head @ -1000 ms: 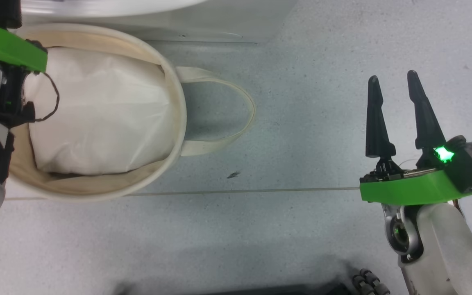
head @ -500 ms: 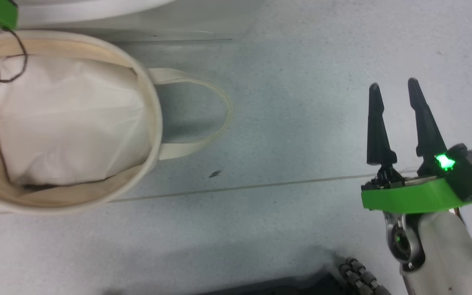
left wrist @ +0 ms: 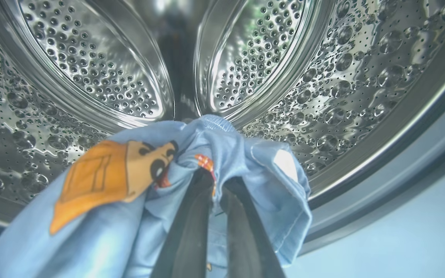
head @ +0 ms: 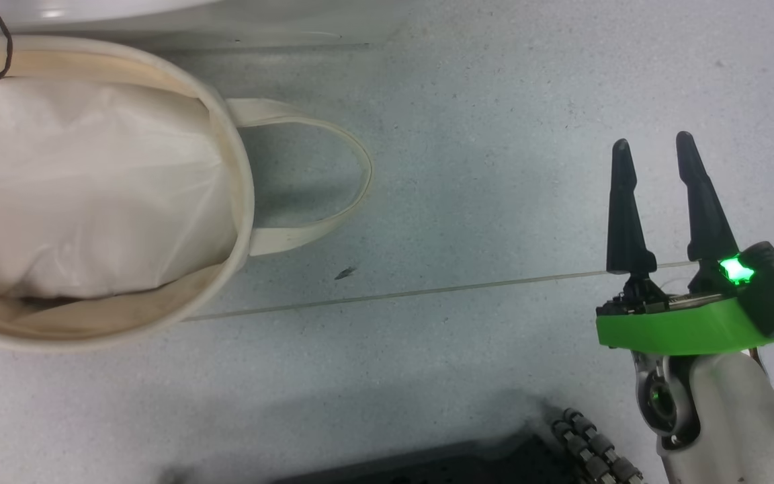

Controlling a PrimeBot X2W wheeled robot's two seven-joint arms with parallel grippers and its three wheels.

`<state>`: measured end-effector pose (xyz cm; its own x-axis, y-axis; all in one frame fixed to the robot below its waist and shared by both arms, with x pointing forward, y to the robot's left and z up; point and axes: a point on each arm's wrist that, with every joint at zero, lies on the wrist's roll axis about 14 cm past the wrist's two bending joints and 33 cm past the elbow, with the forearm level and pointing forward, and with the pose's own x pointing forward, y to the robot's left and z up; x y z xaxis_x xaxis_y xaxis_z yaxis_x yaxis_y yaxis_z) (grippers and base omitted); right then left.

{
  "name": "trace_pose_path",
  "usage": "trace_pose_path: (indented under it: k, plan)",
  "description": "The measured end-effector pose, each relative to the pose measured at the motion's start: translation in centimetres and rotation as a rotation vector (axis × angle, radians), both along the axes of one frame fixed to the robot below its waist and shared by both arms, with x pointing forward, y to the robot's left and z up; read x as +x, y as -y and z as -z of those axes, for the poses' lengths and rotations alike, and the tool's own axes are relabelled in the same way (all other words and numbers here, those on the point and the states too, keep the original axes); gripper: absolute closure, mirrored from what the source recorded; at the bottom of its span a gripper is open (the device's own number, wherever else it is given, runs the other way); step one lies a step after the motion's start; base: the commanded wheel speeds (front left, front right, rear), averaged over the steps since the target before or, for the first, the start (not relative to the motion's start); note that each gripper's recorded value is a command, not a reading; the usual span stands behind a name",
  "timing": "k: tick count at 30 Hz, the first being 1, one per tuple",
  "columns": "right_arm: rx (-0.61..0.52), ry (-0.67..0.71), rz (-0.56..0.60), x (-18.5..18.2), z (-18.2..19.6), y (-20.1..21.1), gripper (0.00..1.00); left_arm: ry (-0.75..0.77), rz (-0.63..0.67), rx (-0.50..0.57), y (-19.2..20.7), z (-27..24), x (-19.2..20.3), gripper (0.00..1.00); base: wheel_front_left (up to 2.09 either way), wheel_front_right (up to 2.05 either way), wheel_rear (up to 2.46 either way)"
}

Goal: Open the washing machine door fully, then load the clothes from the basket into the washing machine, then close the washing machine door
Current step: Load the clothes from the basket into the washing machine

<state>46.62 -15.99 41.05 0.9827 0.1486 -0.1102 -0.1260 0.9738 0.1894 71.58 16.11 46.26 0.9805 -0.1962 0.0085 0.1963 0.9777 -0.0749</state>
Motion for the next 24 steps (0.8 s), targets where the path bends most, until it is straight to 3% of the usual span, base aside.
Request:
trace_pose_path:
  k: [6,7,8,9,14,24]
  plan:
    - [-0.002,0.002,0.003,0.0,-0.1,0.1,0.00,-0.041,0.036,0.028,1.3,1.0,-0.1,0.97,0.00,0.00,0.00]
    - [-0.002,0.002,0.003,-0.1,-0.2,0.1,0.00,-0.054,0.041,0.032,1.5,1.4,-0.2,0.80,0.00,0.00,0.00]
    - [-0.003,0.003,0.005,-0.1,-0.2,0.2,0.00,-0.075,0.044,0.039,1.6,2.0,-0.3,0.06,0.00,0.00,0.00]
    - [-0.003,0.004,0.006,-0.1,-0.3,0.2,0.00,-0.101,0.037,0.038,1.5,2.6,-0.3,0.00,0.00,0.00,0.00]
    - [-0.005,0.005,0.012,-0.2,-0.4,0.4,0.00,-0.232,0.015,0.069,0.8,5.1,-0.7,0.00,0.00,0.00,0.00]
    - [-0.002,0.016,0.009,-0.2,-1.0,0.2,0.00,-0.325,0.005,0.083,0.8,5.4,-1.1,0.00,0.00,0.00,0.00]
